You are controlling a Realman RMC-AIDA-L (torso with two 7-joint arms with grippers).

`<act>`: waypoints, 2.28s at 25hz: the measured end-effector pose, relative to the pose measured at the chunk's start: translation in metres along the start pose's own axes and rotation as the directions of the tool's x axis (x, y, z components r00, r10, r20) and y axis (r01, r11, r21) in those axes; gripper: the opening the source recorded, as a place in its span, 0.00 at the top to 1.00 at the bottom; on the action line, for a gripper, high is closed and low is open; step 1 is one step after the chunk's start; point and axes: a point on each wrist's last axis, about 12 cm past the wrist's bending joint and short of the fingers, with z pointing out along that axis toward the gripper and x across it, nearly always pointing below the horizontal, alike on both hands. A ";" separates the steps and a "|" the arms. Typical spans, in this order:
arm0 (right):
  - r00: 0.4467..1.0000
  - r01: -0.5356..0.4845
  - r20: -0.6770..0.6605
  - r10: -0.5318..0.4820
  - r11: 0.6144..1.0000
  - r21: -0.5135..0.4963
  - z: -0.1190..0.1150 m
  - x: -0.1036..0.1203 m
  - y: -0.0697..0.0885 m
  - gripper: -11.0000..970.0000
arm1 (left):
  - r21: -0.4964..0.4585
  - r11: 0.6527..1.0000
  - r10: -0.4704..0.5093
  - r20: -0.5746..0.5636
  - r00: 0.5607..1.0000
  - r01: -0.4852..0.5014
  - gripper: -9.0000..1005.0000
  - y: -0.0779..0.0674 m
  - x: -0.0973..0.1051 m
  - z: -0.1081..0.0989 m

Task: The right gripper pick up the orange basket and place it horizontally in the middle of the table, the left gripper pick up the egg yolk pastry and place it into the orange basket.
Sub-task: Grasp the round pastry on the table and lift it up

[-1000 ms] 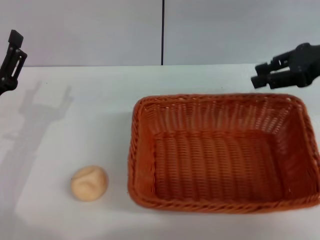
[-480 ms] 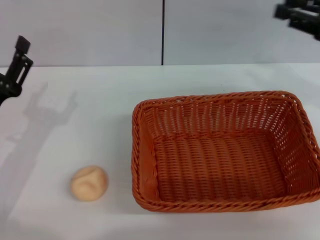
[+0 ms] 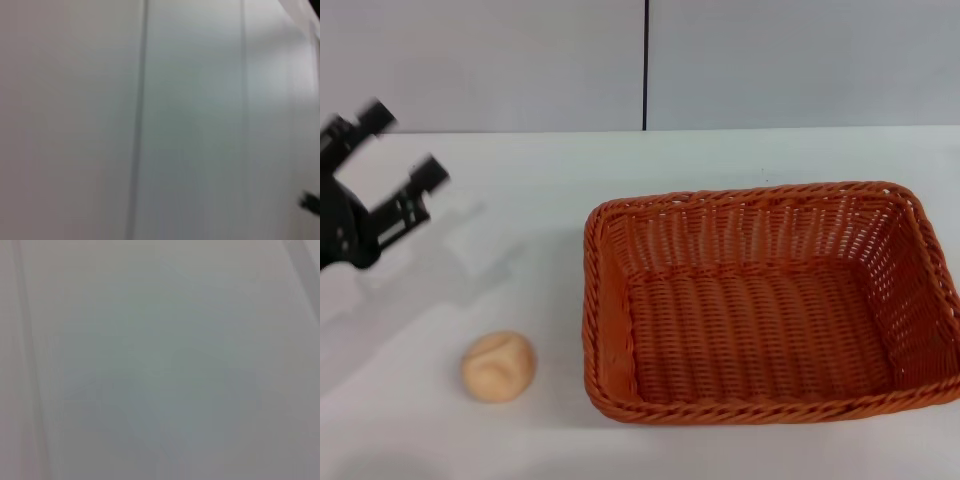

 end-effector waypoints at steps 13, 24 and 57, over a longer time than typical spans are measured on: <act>0.992 -0.011 0.128 -0.010 0.986 0.165 -0.033 -0.009 -0.011 0.48 | 0.118 0.981 -0.111 -0.297 0.948 0.152 0.21 -0.012 0.021 -0.023; 0.988 -0.048 0.153 0.031 0.993 0.110 -0.016 -0.011 -0.008 0.48 | 0.079 0.981 -0.123 -0.439 0.890 0.175 0.21 -0.025 0.045 -0.036; 0.990 -0.052 0.137 0.037 0.992 0.114 -0.012 -0.006 -0.008 0.48 | 0.056 0.984 -0.112 -0.529 0.841 0.167 0.68 -0.029 0.060 -0.038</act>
